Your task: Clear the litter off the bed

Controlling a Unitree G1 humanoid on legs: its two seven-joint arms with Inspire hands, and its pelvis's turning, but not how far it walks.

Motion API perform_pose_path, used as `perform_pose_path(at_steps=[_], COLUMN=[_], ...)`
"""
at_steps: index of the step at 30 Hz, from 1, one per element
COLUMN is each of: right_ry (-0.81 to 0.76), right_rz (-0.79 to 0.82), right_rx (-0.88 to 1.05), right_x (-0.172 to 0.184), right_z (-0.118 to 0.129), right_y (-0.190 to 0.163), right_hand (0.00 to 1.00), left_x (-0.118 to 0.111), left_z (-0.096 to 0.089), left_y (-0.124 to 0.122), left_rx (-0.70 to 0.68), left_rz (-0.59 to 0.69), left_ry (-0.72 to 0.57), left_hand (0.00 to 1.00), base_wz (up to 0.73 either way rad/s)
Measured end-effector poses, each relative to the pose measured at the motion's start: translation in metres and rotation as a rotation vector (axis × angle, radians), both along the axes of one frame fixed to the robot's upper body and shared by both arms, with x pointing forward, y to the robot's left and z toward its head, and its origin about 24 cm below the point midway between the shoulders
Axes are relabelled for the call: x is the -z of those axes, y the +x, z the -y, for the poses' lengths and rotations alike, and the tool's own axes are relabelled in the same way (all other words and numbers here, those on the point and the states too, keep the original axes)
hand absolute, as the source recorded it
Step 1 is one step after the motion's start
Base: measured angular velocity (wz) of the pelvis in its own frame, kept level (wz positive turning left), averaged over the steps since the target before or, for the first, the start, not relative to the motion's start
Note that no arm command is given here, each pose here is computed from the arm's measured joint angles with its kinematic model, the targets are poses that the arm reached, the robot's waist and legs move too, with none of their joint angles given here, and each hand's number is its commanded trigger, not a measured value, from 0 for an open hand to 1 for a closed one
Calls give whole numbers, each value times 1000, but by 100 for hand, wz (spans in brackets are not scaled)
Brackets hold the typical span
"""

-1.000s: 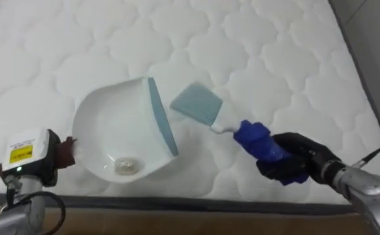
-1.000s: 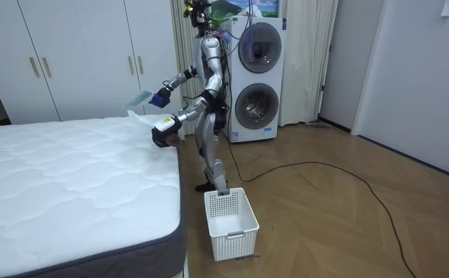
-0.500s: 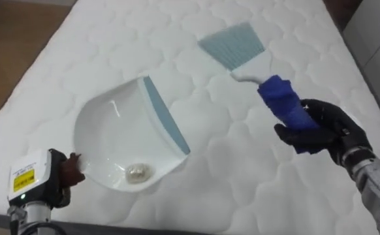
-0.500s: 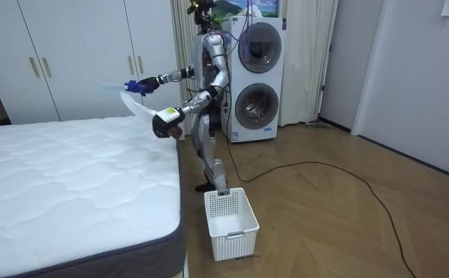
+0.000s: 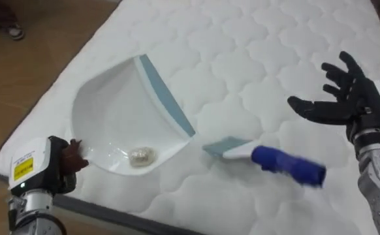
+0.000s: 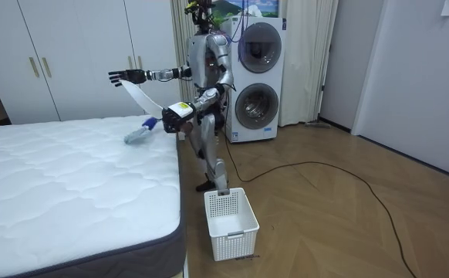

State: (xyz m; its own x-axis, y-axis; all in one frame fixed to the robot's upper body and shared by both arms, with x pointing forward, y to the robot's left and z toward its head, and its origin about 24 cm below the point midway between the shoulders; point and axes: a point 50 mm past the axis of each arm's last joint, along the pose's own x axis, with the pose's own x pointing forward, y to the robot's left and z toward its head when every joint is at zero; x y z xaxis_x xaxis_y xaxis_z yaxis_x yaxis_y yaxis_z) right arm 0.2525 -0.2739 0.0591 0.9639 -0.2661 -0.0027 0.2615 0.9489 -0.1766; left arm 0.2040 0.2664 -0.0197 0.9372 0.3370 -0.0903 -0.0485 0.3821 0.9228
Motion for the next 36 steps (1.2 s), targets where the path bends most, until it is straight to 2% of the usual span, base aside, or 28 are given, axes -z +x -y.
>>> perform_pose_path(at_steps=[6, 15, 23, 28, 36], right_ry=[-14, -56, -52, -36, 25], right_rz=[35, 110, 56, 31, 15], right_rx=[2, -11, 45, 57, 78], right_x=[-5, -15, 2, 11, 22], right_z=[-2, -12, -8, -8, -20], right_y=[0, 2, -4, -7, -11], right_hand=[0, 0, 0, 0, 0], left_x=[3, 8, 10, 18, 26], left_z=[-4, 4, 9, 7, 15], left_y=[-9, -15, -16, -16, -17], left_rx=[-25, -23, 5, -35, -36], left_rz=[-12, -19, -23, -48, -84], left_ry=[-6, -33, -53, -94, -165], left_hand=[100, 100, 100, 100, 100], base_wz=[27, 38, 123, 134, 59])
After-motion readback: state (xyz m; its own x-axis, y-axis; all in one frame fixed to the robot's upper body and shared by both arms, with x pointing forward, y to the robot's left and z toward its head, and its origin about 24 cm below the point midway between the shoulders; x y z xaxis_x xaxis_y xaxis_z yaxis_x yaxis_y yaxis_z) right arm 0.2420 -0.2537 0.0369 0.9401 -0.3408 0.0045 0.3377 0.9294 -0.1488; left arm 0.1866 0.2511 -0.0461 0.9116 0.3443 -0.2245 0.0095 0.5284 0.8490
